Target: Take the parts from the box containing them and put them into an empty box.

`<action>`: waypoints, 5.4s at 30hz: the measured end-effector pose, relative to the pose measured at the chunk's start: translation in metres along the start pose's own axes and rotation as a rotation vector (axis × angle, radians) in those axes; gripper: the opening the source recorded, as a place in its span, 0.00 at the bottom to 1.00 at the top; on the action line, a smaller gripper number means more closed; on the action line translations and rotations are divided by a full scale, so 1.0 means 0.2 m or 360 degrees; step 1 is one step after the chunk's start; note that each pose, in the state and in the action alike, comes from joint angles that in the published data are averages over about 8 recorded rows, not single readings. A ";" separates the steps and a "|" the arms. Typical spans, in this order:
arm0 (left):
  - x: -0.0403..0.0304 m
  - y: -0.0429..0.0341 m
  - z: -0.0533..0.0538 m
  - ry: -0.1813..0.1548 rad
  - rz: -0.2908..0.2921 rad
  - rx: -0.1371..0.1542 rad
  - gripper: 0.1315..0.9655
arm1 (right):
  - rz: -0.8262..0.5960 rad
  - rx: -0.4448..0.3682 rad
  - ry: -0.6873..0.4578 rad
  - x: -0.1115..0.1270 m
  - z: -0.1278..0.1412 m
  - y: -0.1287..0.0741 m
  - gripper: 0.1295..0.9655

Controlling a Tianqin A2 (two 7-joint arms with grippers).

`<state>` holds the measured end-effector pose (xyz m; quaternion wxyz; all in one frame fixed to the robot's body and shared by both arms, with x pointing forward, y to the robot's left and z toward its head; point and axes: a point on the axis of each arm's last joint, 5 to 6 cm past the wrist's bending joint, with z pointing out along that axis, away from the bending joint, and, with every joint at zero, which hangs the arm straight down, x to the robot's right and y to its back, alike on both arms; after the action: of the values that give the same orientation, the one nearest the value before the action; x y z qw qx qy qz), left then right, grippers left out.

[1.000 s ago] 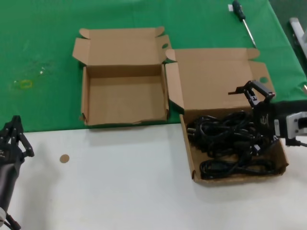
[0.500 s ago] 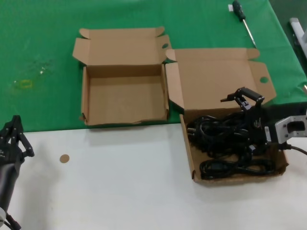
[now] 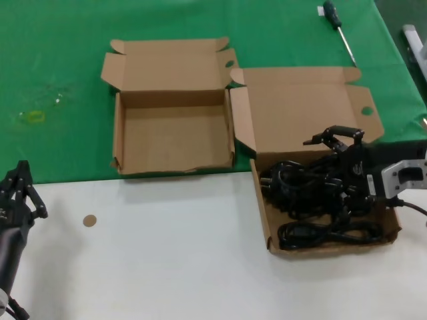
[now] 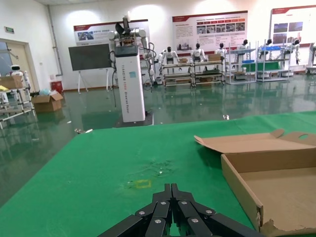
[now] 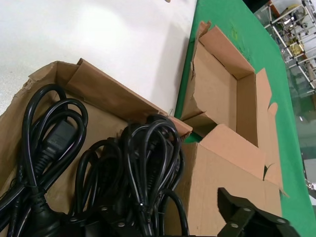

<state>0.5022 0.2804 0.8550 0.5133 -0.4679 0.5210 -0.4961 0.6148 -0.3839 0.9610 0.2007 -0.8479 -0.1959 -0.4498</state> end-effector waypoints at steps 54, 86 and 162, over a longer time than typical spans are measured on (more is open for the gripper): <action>0.000 0.000 0.00 0.0000 0.0000 0.0000 0.02 | 0.0132 0.0087 0.0226 0.34 0.10 -0.13 0.10; 0.000 0.000 0.00 0.0000 0.0000 0.0000 0.02 | 0.0161 0.0223 0.0275 0.51 0.87 -0.69 0.10; 0.000 0.000 0.00 0.0000 0.0000 0.0000 0.27 | 0.0822 0.0202 0.0629 0.15 0.82 -0.61 0.99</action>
<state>0.5022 0.2804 0.8550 0.5133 -0.4679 0.5210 -0.4961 0.6799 -0.1927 0.9222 0.3948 -0.7517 0.0408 -0.5267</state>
